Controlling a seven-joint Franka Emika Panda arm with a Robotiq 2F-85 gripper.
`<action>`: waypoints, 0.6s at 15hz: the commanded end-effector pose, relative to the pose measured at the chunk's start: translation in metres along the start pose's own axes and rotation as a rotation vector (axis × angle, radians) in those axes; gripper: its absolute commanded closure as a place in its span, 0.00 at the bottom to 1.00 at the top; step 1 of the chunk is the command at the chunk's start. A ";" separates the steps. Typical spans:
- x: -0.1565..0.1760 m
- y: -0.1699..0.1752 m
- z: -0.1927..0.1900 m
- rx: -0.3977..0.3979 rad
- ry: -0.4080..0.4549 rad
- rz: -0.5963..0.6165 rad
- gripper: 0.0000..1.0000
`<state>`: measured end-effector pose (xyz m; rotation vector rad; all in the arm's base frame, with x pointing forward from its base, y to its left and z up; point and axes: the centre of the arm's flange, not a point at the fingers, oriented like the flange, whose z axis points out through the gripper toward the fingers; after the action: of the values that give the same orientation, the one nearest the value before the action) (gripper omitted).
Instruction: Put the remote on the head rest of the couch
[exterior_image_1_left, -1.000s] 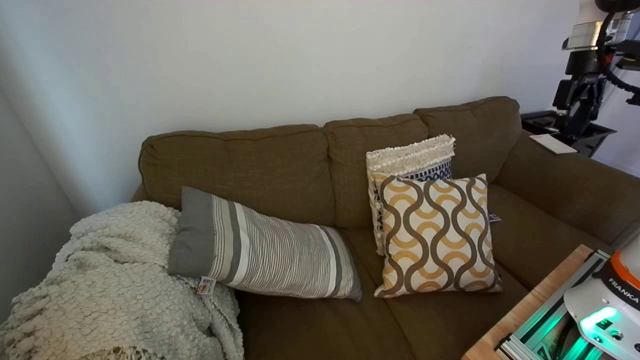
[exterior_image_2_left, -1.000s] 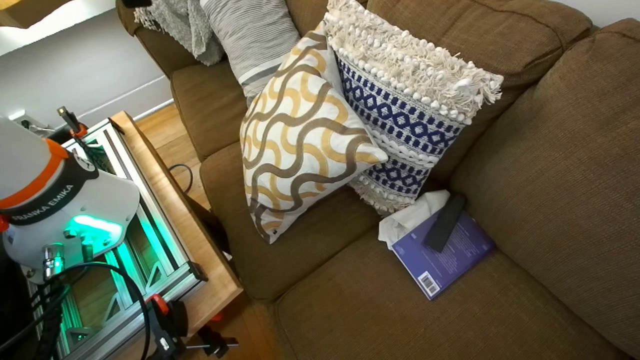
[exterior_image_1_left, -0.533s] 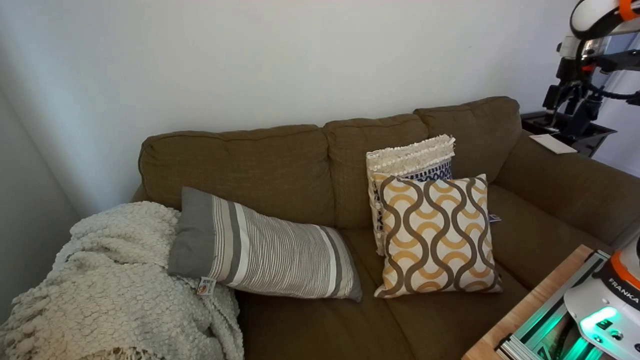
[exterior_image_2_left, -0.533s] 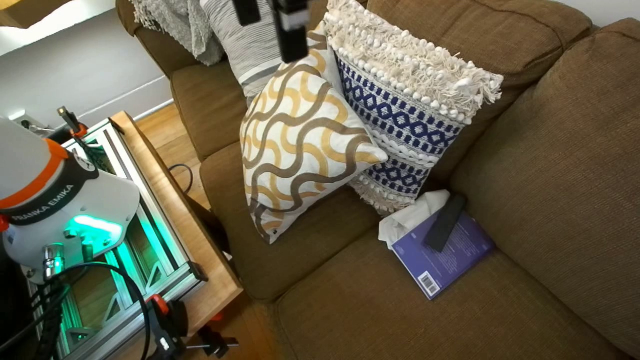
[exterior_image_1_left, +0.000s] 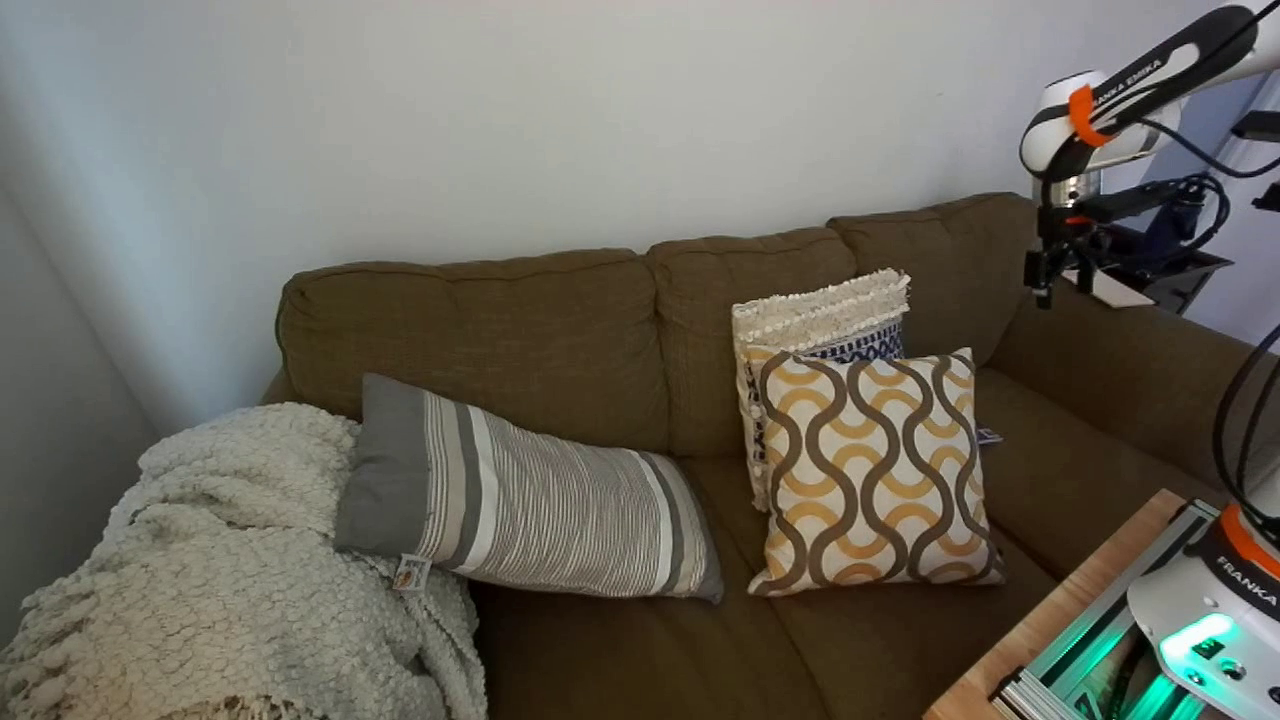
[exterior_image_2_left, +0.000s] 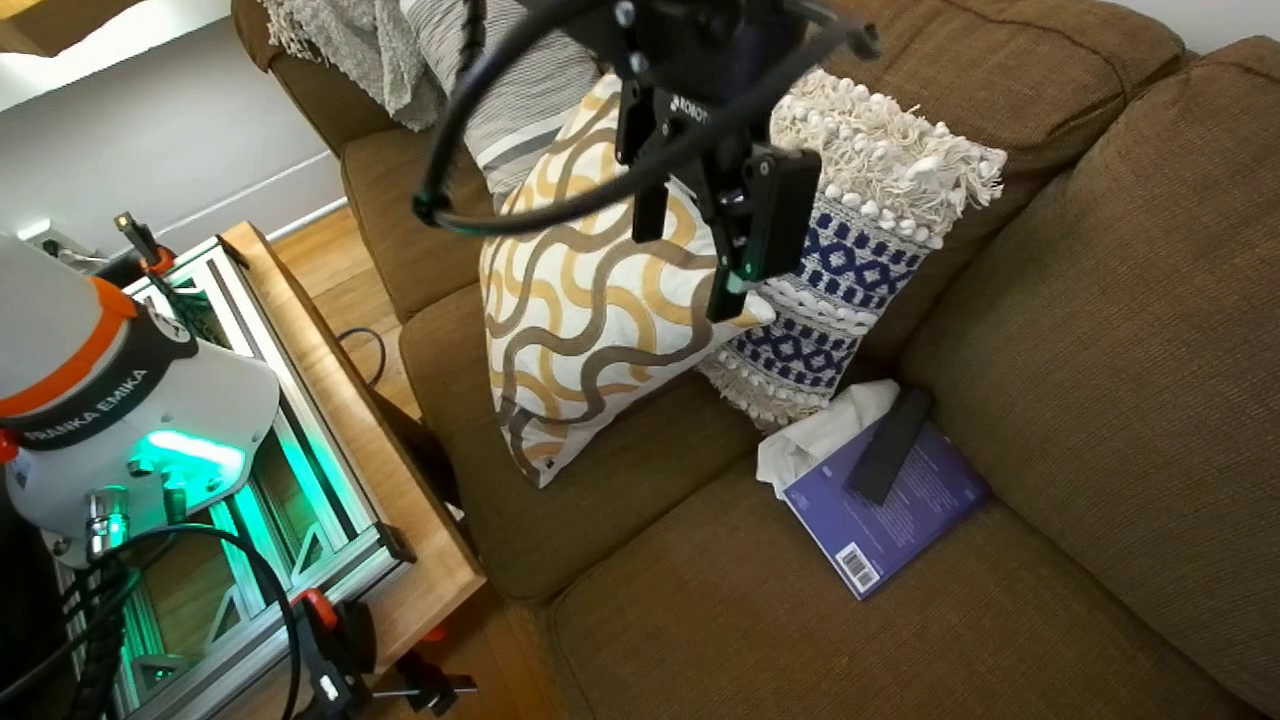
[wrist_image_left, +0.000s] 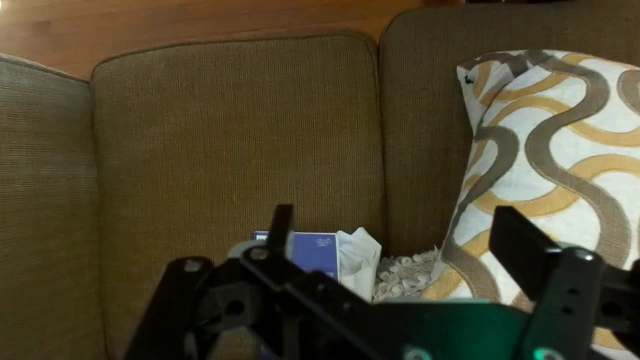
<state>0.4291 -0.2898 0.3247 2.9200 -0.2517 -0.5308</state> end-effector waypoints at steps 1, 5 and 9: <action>0.003 -0.001 0.003 -0.002 -0.007 -0.003 0.00; -0.004 -0.007 0.000 0.036 0.137 -0.058 0.00; 0.065 0.017 0.061 0.148 0.220 -0.017 0.00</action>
<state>0.4464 -0.2902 0.3124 3.0072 -0.2147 -0.2183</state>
